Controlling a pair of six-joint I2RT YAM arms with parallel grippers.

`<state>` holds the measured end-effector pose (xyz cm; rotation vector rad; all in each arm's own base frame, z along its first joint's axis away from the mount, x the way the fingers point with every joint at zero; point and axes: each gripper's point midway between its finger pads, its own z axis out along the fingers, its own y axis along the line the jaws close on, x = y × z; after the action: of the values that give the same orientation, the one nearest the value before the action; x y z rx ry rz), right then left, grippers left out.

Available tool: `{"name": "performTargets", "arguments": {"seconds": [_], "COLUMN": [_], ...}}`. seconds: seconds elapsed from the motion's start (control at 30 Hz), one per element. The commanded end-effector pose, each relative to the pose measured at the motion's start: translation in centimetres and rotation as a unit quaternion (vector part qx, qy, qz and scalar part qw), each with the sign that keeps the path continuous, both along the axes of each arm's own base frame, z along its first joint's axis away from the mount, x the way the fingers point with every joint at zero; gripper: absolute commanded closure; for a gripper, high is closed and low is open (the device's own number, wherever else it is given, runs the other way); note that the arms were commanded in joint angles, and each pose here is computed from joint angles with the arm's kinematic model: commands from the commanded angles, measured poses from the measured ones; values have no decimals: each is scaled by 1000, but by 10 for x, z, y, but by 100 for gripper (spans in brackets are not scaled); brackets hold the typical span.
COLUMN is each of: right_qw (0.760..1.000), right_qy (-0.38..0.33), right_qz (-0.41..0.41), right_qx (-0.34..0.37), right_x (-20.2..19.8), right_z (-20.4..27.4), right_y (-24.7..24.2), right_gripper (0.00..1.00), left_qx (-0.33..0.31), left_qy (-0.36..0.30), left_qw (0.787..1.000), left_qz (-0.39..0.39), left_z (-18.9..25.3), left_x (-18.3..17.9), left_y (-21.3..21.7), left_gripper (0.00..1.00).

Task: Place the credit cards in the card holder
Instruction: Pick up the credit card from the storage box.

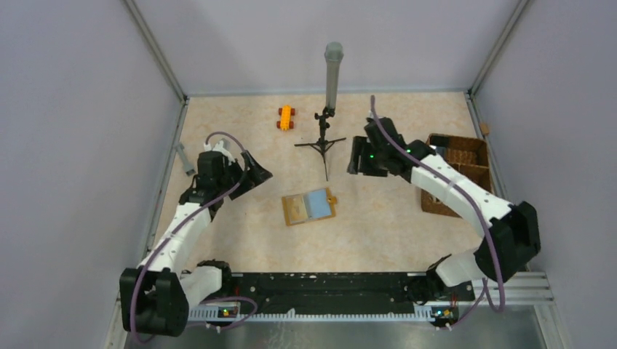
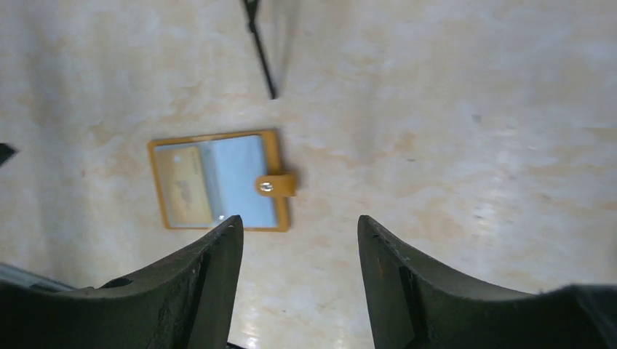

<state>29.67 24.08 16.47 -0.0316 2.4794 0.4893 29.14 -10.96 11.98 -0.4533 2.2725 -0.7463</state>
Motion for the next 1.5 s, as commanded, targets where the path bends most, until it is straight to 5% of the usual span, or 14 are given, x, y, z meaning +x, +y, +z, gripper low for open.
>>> {"name": "performTargets", "arguments": {"seconds": [0.0, 0.23, 0.37, 0.5, 1.0, 1.47], "right_qw": [994, 973, 954, 941, 961, 968], "right_qy": [2, 10, 13, 32, 69, 56], "right_qz": [-71, -210, -276, -322, -265, -244], "right_qx": [-85, -100, -112, -103, -38, -19], "right_x": [-9, 3, 6, 0, 20, 16], "right_z": [13, 14, 6, -16, -72, -52], "right_y": [-88, -198, -238, -263, -241, -232], "right_gripper": [41, 41, 40, 36, 38, 42], "left_qx": [33, 74, 149, 152, 156, 156], "left_qy": [-44, -83, -75, -83, -77, -75], "left_qw": [998, 993, 986, 985, 985, 985], "left_qz": [-15, -31, -22, -18, -23, -23], "left_z": [47, 88, 100, 89, 78, 77], "left_x": [2, -1, -5, -4, -4, -4], "left_y": [15, 24, 46, 48, 48, 48], "left_gripper": [1, 1, 1, 1, 1, 1]}}
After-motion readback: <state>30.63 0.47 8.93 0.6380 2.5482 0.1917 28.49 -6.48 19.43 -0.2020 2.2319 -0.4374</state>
